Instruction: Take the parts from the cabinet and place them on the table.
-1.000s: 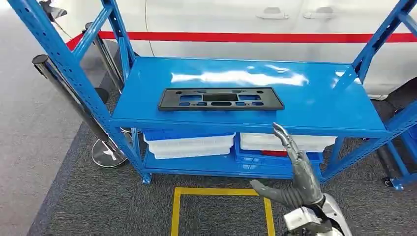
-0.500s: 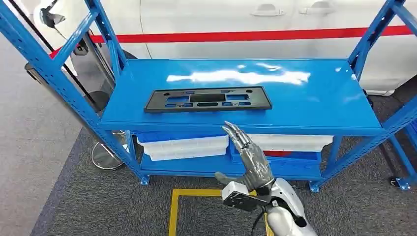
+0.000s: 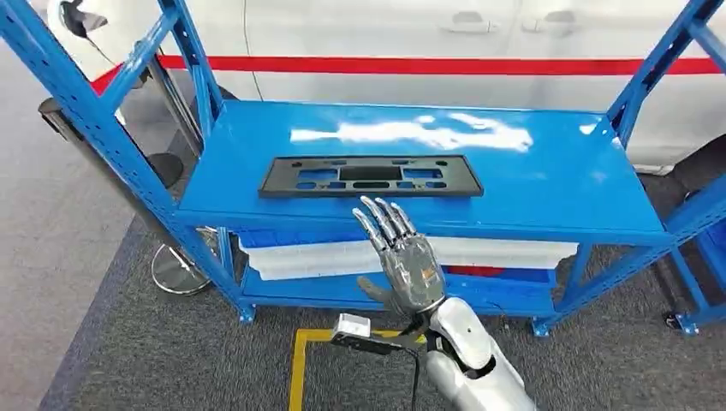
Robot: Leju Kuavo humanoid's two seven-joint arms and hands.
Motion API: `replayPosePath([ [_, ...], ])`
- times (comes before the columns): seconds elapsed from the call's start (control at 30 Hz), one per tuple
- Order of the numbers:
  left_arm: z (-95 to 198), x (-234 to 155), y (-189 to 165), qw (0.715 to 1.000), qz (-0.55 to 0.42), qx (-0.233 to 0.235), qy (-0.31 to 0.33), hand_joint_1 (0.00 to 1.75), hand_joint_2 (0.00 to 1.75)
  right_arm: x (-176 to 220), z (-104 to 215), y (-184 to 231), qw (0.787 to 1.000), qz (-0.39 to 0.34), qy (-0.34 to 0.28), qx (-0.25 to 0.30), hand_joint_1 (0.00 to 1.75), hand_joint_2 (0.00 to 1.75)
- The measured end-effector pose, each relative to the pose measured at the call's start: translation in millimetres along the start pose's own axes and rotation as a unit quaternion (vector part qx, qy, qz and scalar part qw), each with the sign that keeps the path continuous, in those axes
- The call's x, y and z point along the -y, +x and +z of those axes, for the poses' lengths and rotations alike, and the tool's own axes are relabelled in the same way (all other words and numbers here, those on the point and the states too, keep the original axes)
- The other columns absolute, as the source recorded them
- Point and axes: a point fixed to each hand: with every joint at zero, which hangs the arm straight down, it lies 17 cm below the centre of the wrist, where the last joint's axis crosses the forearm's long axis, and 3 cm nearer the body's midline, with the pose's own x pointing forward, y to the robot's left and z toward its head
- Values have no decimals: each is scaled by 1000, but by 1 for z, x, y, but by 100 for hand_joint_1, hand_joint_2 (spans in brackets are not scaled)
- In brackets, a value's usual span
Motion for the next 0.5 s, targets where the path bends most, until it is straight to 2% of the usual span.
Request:
replayPosePath([
  [0.13,1,4,0,1000,-3,3,-11,0,0,-4,-1,4,999,49,-11,14,0,175],
  [0.23,2,10,1,1000,-9,5,-23,0,0,0,-14,12,996,74,-32,31,0,175],
  [0.5,3,20,3,999,-21,2,-42,0,0,-7,-37,15,995,85,-43,18,0,175],
])
